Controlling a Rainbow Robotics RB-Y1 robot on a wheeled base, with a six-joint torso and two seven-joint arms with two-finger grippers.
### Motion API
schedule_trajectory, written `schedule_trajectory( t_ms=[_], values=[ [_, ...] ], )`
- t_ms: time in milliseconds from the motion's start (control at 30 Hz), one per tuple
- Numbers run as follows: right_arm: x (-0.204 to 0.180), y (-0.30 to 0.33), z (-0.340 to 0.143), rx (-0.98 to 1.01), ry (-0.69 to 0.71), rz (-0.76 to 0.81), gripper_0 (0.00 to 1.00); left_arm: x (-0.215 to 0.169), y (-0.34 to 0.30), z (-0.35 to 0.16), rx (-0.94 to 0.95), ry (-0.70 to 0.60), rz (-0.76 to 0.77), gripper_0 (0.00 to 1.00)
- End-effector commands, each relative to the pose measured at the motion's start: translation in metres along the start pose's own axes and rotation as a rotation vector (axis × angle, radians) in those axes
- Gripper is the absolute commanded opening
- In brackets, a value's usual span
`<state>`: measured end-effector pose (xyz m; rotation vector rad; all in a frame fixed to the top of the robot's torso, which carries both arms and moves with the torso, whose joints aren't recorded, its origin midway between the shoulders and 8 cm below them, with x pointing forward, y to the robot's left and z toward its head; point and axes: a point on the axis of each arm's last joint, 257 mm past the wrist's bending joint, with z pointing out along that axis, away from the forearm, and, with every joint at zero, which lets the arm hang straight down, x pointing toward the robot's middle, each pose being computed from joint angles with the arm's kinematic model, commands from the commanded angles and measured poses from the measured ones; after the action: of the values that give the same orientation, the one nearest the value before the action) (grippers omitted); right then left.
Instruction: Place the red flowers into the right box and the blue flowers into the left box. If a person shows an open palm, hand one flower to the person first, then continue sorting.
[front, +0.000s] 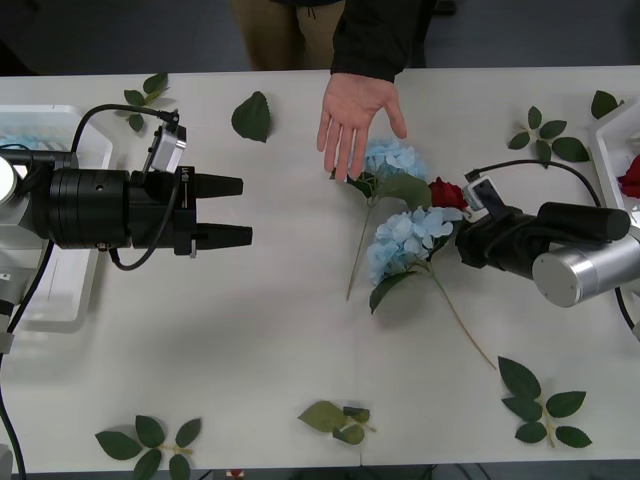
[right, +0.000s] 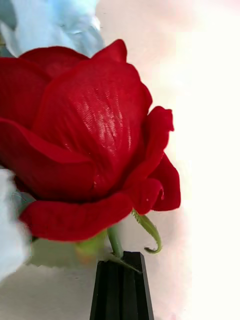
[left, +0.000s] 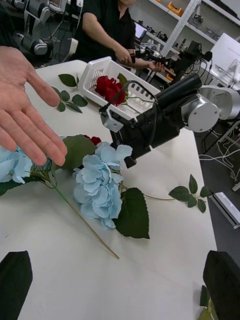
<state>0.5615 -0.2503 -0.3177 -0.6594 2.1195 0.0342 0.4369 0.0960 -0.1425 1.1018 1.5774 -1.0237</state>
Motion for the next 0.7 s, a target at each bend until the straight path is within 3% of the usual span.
schedule_trajectory(
  t_ms=[33, 333, 700],
  values=[
    [-0.038, -0.043, -0.022, 0.046, -0.088, 0.072, 0.00, -0.015, -0.009, 0.007, 0.019, -0.027, 0.095, 1.00],
    [-0.073, -0.089, -0.103, -0.034, -0.104, 0.319, 0.00, -0.015, -0.009, 0.007, 0.019, -0.027, 0.095, 1.00],
    [-0.162, -0.027, -0.194, -0.229, -0.384, 0.303, 0.00, -0.015, -0.009, 0.007, 0.019, -0.027, 0.095, 1.00]
  ],
)
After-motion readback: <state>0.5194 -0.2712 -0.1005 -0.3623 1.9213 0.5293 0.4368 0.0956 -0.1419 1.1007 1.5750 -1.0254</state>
